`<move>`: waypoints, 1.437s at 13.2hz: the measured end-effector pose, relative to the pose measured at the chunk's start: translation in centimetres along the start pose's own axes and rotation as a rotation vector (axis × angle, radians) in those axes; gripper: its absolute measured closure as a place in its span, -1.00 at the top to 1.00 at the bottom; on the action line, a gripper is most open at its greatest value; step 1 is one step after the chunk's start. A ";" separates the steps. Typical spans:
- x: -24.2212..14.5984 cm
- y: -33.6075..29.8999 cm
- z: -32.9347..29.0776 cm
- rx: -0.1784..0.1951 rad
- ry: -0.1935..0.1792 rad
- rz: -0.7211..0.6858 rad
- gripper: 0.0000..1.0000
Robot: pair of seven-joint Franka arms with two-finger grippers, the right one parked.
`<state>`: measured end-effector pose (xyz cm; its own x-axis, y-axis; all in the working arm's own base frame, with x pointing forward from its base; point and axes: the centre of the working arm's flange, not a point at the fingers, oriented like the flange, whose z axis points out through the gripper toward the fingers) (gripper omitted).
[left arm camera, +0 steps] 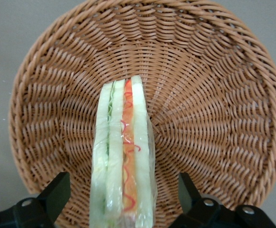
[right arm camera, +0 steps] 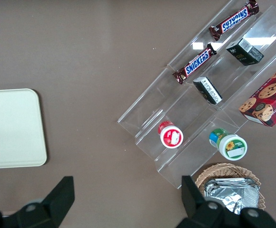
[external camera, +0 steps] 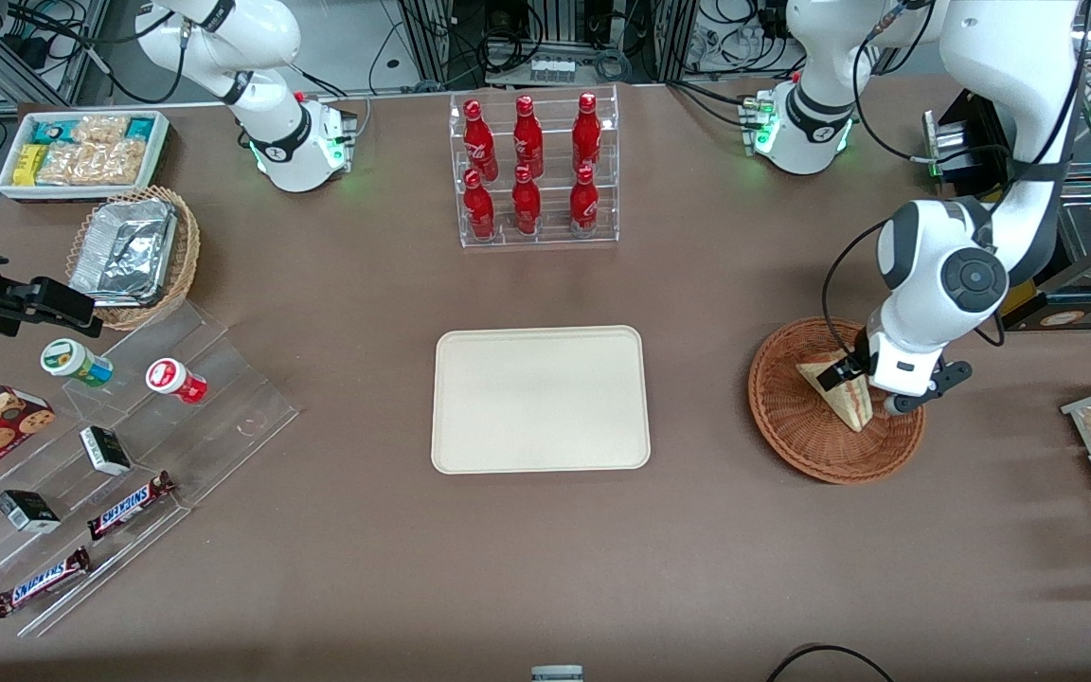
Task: Place sandwich from basket to tray
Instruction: 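Lower the open left gripper around the wrapped sandwich and close it, then lift the sandwich and carry it over the white tray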
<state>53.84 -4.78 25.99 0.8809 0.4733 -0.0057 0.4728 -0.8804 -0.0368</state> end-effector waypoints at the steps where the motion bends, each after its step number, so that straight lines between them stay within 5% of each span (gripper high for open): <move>1: -0.1 -0.1 0.9 -0.003 0.002 -0.009 1.00; 3: -0.7 -0.3 2.5 -0.003 0.000 -0.023 0.92; 7: -0.9 -0.5 2.8 0.001 -0.005 -0.034 -0.03; 9: -0.8 -0.4 1.8 0.008 -0.009 -0.031 -0.28; 15: -0.6 4.0 -8.5 0.076 -0.064 0.083 -0.61; 19: -6.2 12.7 -11.8 0.045 -0.034 0.262 -0.61</move>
<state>54.60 -19.21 37.31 0.9713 0.2313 -0.0549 0.2270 -0.9711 -0.0742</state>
